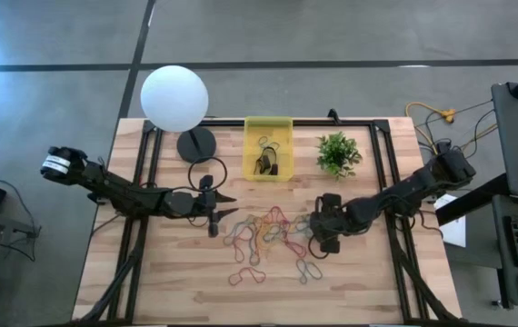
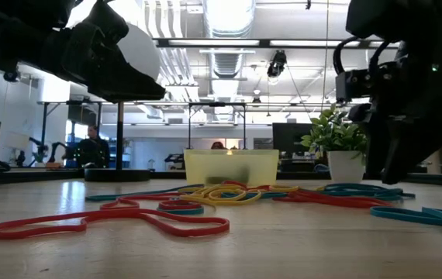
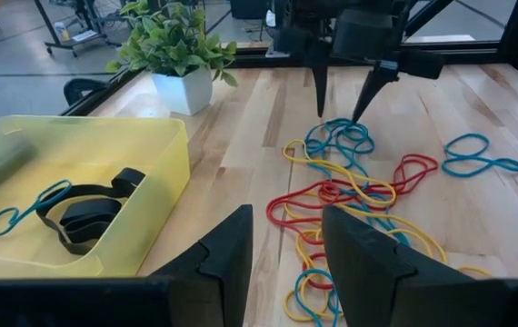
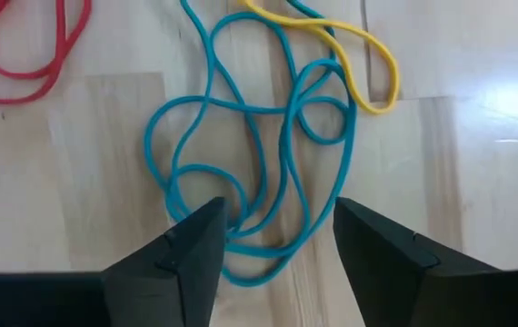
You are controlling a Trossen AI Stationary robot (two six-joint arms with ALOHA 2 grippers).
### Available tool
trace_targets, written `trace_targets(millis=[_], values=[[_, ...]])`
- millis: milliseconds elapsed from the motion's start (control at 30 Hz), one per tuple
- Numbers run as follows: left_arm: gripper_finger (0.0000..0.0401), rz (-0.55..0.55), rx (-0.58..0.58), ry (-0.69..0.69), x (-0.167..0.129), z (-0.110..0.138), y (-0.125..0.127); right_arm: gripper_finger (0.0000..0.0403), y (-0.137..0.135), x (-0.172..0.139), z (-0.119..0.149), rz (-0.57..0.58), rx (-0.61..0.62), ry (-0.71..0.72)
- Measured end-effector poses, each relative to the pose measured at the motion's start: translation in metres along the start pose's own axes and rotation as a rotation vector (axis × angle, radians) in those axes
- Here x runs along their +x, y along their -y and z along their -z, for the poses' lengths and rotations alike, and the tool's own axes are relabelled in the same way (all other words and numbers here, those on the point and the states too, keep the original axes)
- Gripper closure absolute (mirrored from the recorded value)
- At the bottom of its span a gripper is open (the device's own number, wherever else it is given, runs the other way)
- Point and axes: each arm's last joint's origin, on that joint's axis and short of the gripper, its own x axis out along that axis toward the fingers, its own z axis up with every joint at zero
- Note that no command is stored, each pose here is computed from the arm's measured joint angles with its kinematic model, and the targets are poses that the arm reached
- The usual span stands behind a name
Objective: Pick and place rubber bands into bin
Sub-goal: Put the blue rubber band into the yellow bin
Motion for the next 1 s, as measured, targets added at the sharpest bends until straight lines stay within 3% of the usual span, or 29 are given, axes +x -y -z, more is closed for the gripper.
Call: trace_targets(millis=[367, 667, 1000], values=[[0.0283, 0.0, 0.0, 0.0, 0.0, 0.0, 0.0, 0.0271, 0.002, 0.012, 0.009, 0.019, 0.009, -0.033], [0.0283, 0.0, 0.0, 0.0, 0.0, 0.0, 0.0, 0.0386, 0.003, 0.012, 0.011, 0.026, -0.044, -0.044], [0.0283, 0.0, 0.0, 0.0, 0.0, 0.0, 0.0, 0.0395, 0.007, -0.007, 0.008, 0.003, -0.024, 0.017]])
